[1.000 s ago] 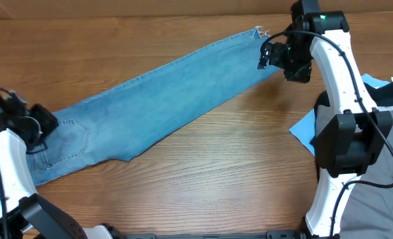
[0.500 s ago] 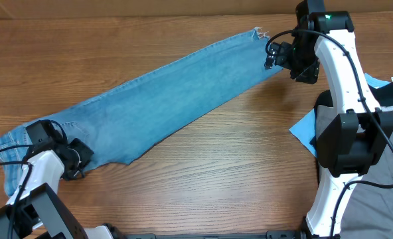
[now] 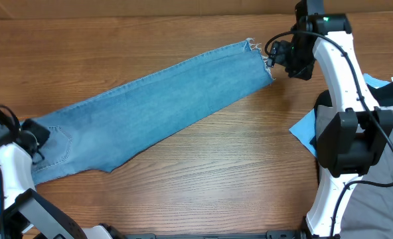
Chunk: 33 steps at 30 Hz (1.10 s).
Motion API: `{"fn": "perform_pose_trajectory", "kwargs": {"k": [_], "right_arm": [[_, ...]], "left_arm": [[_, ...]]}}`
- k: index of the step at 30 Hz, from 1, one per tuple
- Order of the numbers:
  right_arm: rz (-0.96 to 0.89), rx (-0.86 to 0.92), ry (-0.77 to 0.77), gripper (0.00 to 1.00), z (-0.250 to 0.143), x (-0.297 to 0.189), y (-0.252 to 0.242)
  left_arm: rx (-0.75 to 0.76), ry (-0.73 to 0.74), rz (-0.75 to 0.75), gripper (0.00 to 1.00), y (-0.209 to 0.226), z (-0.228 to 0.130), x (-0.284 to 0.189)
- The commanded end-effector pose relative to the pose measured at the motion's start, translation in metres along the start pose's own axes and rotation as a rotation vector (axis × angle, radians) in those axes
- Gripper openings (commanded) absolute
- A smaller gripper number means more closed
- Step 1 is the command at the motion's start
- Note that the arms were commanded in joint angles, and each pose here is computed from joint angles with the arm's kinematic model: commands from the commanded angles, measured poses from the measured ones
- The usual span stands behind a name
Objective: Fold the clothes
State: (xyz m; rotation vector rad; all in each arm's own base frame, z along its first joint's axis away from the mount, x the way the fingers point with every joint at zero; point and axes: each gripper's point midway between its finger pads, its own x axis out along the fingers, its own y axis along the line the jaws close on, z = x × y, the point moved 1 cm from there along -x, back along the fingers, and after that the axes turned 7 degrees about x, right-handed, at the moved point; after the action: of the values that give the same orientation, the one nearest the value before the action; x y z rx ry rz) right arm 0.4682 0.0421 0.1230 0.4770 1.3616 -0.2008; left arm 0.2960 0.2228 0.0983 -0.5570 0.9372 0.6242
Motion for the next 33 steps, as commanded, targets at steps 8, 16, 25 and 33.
{"fn": "perform_pose_trajectory", "kwargs": {"k": [8, 16, 25, 33], "right_arm": [[0.038, 0.023, -0.033, 0.66, -0.002, 0.072, -0.024], [0.15, 0.003, -0.089, 0.65, 0.006, 0.095, -0.013], [0.175, -0.007, -0.138, 0.58, 0.015, 0.099, -0.009], [0.17, -0.009, -0.124, 0.57, 0.014, 0.12, -0.012]], "left_arm": [[0.216, 0.157, -0.318, 0.39, -0.064, -0.03, -0.022], [0.27, 0.239, -0.336, 0.42, -0.066, -0.052, -0.027], [0.26, 0.294, -0.332, 0.42, -0.063, -0.064, -0.03], [0.254, 0.318, -0.33, 0.42, -0.062, -0.069, -0.031]]}}
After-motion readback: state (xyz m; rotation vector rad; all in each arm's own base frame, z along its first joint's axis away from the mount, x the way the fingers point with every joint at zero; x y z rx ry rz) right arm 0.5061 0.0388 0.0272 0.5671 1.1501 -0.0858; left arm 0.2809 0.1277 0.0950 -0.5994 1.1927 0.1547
